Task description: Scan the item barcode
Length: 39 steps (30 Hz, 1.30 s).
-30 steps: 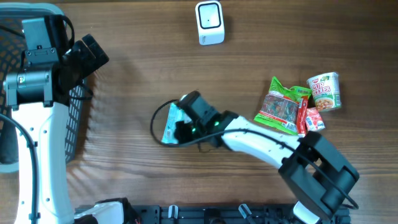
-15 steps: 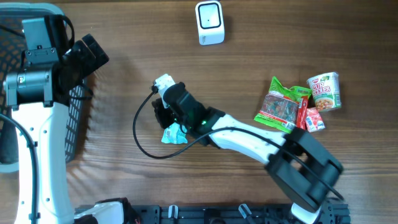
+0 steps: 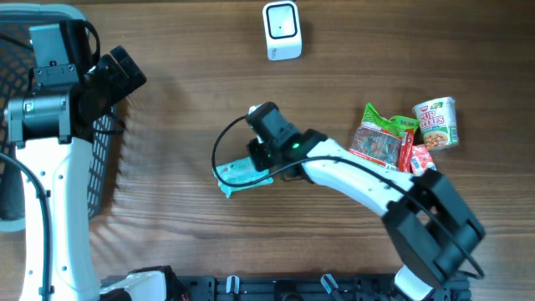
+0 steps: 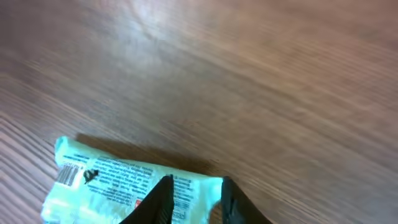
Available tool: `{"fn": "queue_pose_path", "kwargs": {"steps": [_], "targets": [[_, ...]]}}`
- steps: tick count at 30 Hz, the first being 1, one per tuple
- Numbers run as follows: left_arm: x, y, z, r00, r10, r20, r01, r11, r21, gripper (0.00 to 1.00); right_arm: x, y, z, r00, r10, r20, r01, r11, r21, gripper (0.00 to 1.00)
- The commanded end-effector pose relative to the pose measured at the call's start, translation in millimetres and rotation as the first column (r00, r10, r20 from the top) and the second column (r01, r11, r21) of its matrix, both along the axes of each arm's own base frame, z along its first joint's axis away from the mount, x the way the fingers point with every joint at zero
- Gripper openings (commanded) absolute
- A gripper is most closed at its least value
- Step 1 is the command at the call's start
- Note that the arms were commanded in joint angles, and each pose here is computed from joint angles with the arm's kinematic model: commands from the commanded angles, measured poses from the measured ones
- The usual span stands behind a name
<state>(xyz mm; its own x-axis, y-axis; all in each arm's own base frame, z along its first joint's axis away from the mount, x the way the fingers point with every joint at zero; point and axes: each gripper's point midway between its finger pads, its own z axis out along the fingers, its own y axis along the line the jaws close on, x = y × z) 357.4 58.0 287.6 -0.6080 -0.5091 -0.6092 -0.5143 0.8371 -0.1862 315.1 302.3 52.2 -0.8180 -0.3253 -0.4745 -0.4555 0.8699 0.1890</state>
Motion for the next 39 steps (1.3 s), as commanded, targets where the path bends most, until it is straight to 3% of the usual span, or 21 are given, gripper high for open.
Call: {"fn": "queue_pose_path", "kwargs": {"steps": [1, 2, 8, 9, 10, 14, 19, 20, 21, 25, 27, 29, 32, 36, 39], "targets": [[0, 2, 6, 1.0, -0.001, 0.017, 0.001, 1.0, 0.006, 1.0, 3, 5, 67, 0.999, 0.038, -0.006, -0.036, 0.976, 0.217, 0.61], [0, 2, 6, 1.0, -0.001, 0.017, 0.001, 1.0, 0.006, 1.0, -2, -6, 71, 0.997, 0.002, -0.075, 0.016, 0.971, 0.24, 0.73], [0, 2, 6, 1.0, -0.001, 0.017, 0.001, 1.0, 0.006, 1.0, -40, -10, 15, 0.929, -0.051, -0.366, 0.136, 0.968, 0.21, 0.8], [0, 2, 6, 1.0, -0.001, 0.017, 0.001, 1.0, 0.006, 1.0, -42, -7, 4, 0.912, -0.082, -0.403, 0.173, 0.965, 0.196, 0.91], [0, 2, 6, 1.0, -0.001, 0.017, 0.001, 1.0, 0.006, 1.0, -45, -5, -4, 0.896, -0.105, -0.431, 0.2, 0.963, 0.182, 0.94], [0, 2, 6, 1.0, -0.001, 0.017, 0.001, 1.0, 0.006, 1.0, -60, 11, -34, 0.848, -0.155, -0.507, 0.256, 0.957, 0.135, 0.93], [0, 2, 6, 1.0, 0.0, 0.017, 0.0, 1.0, 0.006, 1.0, -73, 14, -56, 0.763, -0.287, -0.579, 0.381, 0.924, 0.044, 0.71], [0, 2, 6, 1.0, -0.001, 0.017, 0.001, 1.0, 0.006, 1.0, -68, 10, -58, 0.773, -0.313, -0.552, 0.392, 0.92, 0.029, 0.52], [0, 2, 6, 1.0, -0.001, 0.017, 0.001, 1.0, 0.006, 1.0, -67, 9, -59, 0.775, -0.315, -0.548, 0.393, 0.919, 0.027, 0.42], [0, 2, 6, 1.0, -0.001, 0.017, 0.001, 1.0, 0.006, 1.0, -67, 9, -59, 0.787, -0.302, -0.538, 0.375, 0.927, 0.029, 0.2], [0, 2, 6, 1.0, -0.001, 0.017, 0.001, 1.0, 0.006, 1.0, -66, 9, -59, 0.8, -0.283, -0.529, 0.353, 0.935, 0.033, 0.16], [0, 2, 6, 1.0, -0.001, 0.017, 0.001, 1.0, 0.006, 1.0, -65, 10, -58, 0.841, -0.218, -0.495, 0.279, 0.959, 0.052, 0.05], [0, 2, 6, 1.0, -0.001, 0.017, 0.001, 1.0, 0.006, 1.0, -52, 5, -51, 0.901, -0.113, -0.42, 0.164, 0.983, 0.088, 0.04], [0, 2, 6, 1.0, -0.001, 0.017, 0.001, 1.0, 0.006, 1.0, -17, -11, -31, 0.934, -0.106, -0.34, 0.167, 0.973, 0.156, 0.04], [0, 2, 6, 1.0, -0.001, 0.017, 0.001, 1.0, 0.006, 1.0, -19, 0, -15, 0.943, 0.069, -0.326, 0.028, 0.958, 0.285, 0.04]]}}
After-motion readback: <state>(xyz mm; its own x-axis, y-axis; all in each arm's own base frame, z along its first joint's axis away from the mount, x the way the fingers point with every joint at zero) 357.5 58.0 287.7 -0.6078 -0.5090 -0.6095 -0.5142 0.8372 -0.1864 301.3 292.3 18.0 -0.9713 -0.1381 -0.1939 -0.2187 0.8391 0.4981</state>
